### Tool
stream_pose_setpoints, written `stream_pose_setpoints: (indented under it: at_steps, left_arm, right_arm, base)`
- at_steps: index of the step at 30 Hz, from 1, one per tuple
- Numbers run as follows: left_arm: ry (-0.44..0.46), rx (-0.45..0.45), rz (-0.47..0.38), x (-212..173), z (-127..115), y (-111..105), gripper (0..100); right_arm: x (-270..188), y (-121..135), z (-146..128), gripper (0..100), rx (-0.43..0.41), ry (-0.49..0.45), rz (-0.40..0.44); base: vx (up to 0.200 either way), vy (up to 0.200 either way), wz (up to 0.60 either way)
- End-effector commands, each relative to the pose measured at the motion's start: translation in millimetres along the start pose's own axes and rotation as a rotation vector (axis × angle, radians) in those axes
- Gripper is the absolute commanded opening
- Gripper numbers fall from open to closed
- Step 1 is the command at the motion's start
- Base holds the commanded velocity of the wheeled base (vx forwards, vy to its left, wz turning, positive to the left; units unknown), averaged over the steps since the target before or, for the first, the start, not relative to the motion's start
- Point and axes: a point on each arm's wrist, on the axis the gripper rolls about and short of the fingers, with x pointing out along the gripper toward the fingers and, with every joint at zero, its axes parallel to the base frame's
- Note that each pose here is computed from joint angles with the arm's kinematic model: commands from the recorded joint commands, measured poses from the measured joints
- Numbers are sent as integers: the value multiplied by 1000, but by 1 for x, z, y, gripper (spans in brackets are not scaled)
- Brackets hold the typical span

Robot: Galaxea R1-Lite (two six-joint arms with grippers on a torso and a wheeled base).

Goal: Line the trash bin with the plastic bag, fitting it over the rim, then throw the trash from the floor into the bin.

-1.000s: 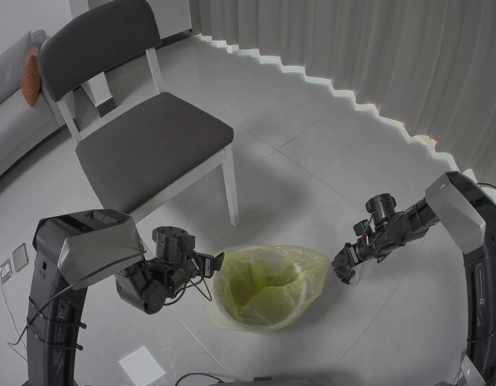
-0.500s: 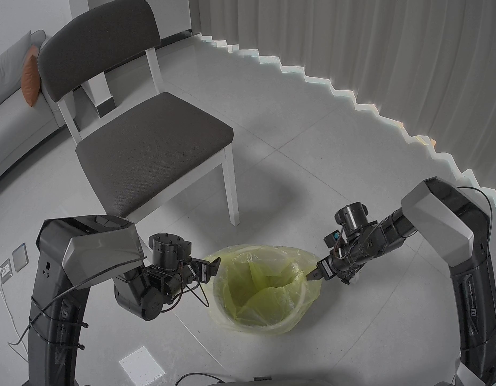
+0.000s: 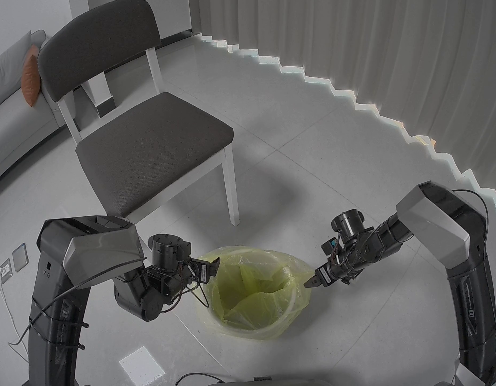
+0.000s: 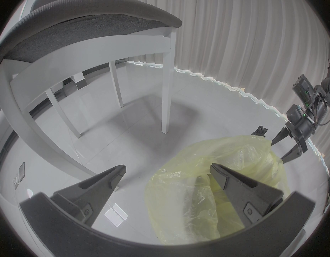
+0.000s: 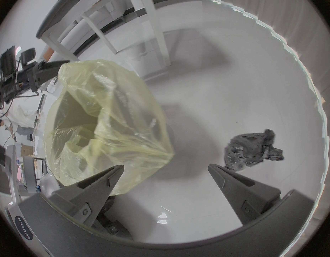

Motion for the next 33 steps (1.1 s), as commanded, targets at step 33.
stream_pose_setpoints:
  at_steps: [33]
  left_arm:
    - [-23, -7, 0, -14, -6, 2, 100]
  right_arm:
    - [52, -144, -23, 100, 305, 39, -179]
  base:
    - [0, 0, 0]
